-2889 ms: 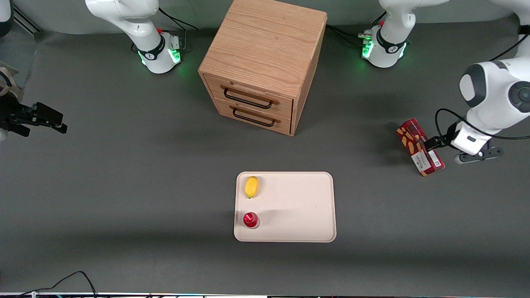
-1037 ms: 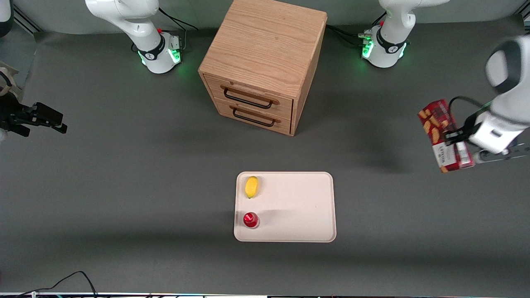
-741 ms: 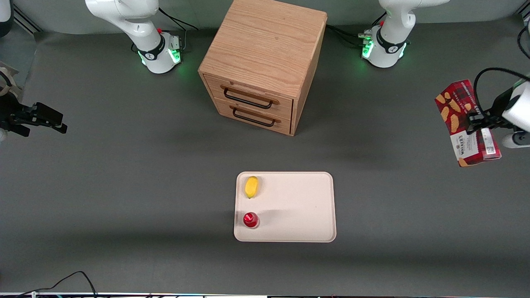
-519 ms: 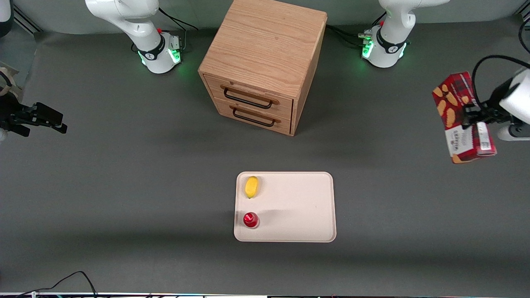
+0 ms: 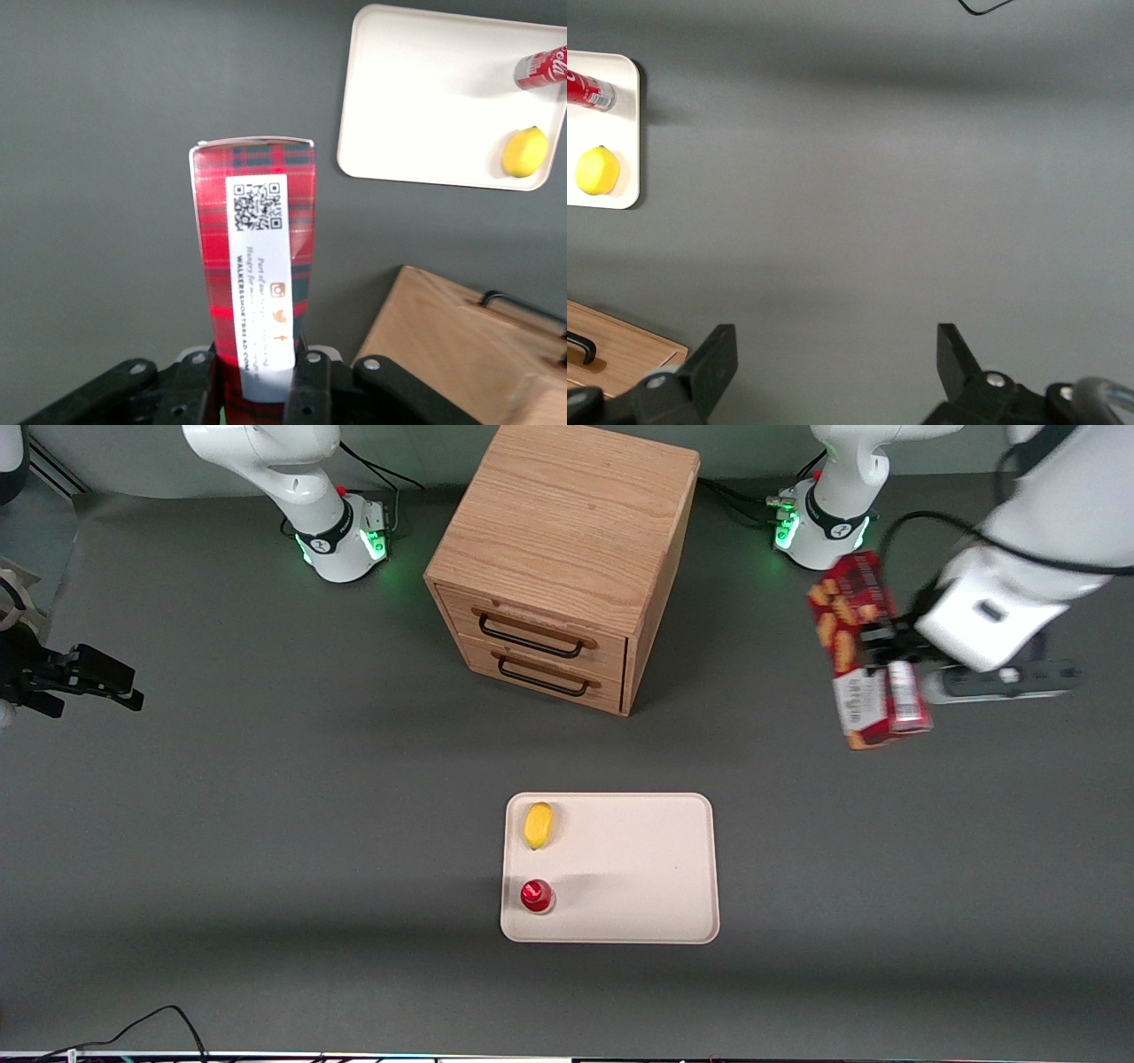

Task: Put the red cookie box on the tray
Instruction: 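Carry the upright box with the left gripper over to the tray, then lower the box onto the tray beside the red can, tipping it flat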

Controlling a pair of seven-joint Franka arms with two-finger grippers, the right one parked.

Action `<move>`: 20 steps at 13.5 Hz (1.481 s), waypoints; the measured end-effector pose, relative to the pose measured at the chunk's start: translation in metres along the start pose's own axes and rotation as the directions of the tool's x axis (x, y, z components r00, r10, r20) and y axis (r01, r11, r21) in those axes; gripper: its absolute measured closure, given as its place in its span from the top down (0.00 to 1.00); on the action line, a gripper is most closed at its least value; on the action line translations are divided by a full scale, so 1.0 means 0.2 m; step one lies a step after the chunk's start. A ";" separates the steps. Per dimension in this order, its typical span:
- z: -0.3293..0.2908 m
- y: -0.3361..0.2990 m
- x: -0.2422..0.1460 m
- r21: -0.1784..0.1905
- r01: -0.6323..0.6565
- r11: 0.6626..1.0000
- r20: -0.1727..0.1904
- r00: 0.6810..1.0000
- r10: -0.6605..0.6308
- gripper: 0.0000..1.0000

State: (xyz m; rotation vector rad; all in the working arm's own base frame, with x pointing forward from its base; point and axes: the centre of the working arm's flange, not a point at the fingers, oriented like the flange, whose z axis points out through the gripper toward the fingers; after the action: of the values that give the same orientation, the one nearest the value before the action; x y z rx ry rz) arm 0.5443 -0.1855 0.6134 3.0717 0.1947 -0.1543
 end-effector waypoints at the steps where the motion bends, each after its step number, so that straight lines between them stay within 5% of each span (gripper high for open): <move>1: 0.05 0.13 -0.01 -0.002 0.037 0.999 0.008 0.999 -0.037 0.24; 5: 0.35 0.53 0.10 0.021 0.152 0.988 0.010 0.988 -0.152 0.24; 9: 0.71 0.71 0.35 -0.017 0.164 0.986 -0.043 0.985 -0.165 0.24; 14: 1.14 0.85 0.53 -0.016 0.089 0.996 -0.168 0.982 -0.090 0.24; 16: 1.27 0.87 0.56 0.000 0.070 0.998 -0.187 0.980 -0.069 0.24; 20: 1.48 0.85 0.64 -0.035 0.071 0.997 -0.213 0.974 -0.077 0.24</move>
State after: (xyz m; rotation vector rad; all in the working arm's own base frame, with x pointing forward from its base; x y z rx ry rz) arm 0.6637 -0.3570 0.3143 3.0510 0.3187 0.1763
